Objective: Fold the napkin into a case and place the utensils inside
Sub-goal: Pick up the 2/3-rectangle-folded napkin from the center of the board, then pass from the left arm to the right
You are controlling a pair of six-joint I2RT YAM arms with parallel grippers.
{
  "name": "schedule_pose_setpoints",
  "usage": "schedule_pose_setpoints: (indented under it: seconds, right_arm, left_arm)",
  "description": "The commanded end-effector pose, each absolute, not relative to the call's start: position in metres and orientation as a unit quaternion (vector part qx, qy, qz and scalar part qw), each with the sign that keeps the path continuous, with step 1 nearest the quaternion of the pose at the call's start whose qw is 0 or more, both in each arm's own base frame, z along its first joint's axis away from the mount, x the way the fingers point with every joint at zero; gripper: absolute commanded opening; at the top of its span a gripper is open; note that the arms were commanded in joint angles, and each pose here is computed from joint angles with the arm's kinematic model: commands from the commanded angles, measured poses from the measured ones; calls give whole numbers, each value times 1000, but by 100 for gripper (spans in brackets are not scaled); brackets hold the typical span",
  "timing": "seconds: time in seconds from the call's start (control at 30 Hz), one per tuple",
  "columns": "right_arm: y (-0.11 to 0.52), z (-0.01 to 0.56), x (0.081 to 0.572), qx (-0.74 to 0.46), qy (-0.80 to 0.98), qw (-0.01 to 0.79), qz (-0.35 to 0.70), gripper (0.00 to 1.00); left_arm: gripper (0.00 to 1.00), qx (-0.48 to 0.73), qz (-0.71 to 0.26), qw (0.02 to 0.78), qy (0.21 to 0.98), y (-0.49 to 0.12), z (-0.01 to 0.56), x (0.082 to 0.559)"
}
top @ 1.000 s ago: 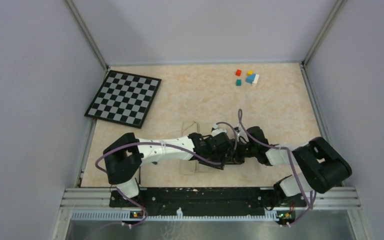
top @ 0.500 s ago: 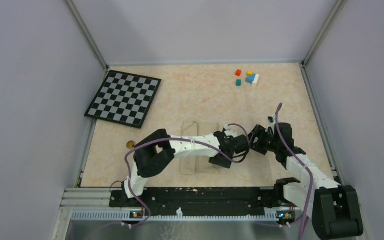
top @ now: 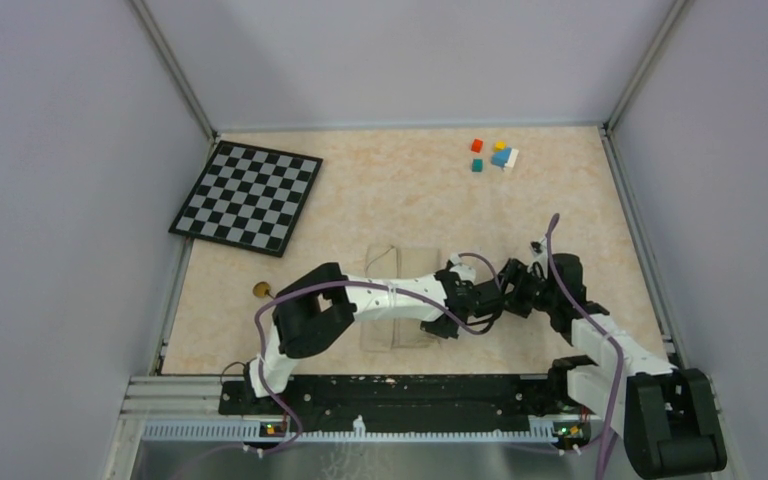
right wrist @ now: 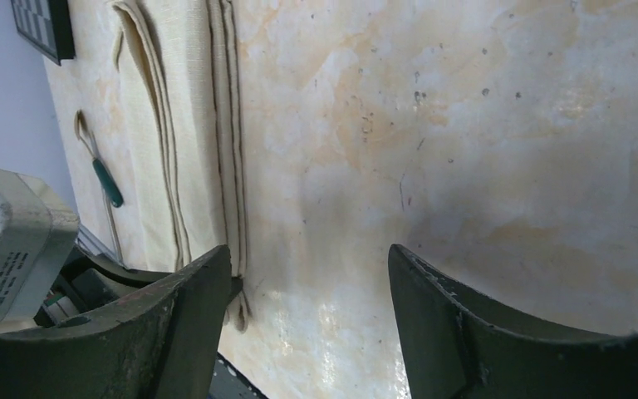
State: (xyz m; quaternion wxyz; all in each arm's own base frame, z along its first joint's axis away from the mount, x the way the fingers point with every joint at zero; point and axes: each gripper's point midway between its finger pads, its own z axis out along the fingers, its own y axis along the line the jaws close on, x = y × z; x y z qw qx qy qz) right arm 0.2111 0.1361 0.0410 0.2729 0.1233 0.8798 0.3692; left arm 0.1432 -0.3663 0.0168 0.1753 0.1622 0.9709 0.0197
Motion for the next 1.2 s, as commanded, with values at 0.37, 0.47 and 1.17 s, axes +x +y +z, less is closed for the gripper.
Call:
schedule_pose_setpoints:
  seconds: [0.37,0.47,1.17]
  right_arm:
    - [195,73,234,82,817,253,512,80]
    - [215,73,239,94,806,228,538,80]
    - [244,53,268,100,798,267,531,4]
  left_arm:
    - [0,200,-56,184,961,-365,58,130]
    - [0,199,-57,187,960,-364,63,130]
    - [0,209,-114,188,953,-382,76,125]
